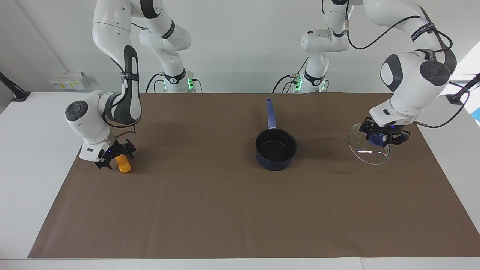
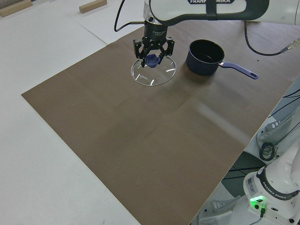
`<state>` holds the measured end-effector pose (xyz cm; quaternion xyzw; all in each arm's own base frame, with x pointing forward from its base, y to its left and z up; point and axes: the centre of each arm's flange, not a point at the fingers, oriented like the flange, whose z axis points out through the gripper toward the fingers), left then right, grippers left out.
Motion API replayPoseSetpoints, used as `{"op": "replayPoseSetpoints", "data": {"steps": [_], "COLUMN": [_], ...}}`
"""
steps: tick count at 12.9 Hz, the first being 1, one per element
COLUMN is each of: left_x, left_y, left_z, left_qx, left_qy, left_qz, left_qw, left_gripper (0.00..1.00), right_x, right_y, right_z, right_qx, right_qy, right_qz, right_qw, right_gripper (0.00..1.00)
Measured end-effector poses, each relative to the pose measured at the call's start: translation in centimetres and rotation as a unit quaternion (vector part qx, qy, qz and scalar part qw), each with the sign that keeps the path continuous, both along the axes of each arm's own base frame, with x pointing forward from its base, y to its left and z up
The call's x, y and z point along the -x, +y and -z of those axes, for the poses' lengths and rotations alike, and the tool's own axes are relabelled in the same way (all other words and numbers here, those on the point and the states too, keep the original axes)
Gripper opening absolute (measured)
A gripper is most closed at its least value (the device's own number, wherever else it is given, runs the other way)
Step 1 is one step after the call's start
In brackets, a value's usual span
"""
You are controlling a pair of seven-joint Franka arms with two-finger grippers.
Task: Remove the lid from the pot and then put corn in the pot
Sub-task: 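Lift the glass lid off with the left gripper while the right gripper grasps corn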
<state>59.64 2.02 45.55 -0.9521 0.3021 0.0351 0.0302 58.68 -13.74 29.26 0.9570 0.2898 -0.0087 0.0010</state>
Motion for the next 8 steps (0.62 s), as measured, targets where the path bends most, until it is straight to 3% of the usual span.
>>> {"op": "replayPoseSetpoints", "data": {"steps": [1, 2, 4, 6, 8], "left_x": [0.4, 0.8, 1.9, 3.2, 4.4], "left_y": [1.5, 2.6, 3.5, 3.9, 3.8], "left_z": [1.6, 3.0, 5.3, 7.2, 9.5], "left_qx": [0.001, 0.003, 0.004, 0.006, 0.007], "left_qy": [0.002, 0.000, -0.007, -0.007, -0.014], "left_qz": [0.002, 0.005, 0.014, 0.015, 0.018], "left_qw": [1.000, 1.000, 1.000, 1.000, 1.000], "left_gripper": [0.61, 0.61, 0.61, 0.61, 0.61], "right_x": [0.0, 0.0, 0.0, 0.0, 0.0], "right_y": [0.0, 0.0, 0.1, 0.1, 0.1], "right_z": [0.0, 0.0, 0.1, 0.1, 0.1], "right_qx": [0.000, 0.000, 0.000, 0.000, 0.000], "right_qy": [0.000, 0.000, 0.001, 0.001, 0.001], "right_qz": [0.000, 0.000, -0.001, -0.001, -0.001], "right_qw": [1.000, 1.000, 1.000, 1.000, 1.000], "right_gripper": [0.92, 0.91, 0.69, 0.40, 0.37]}}
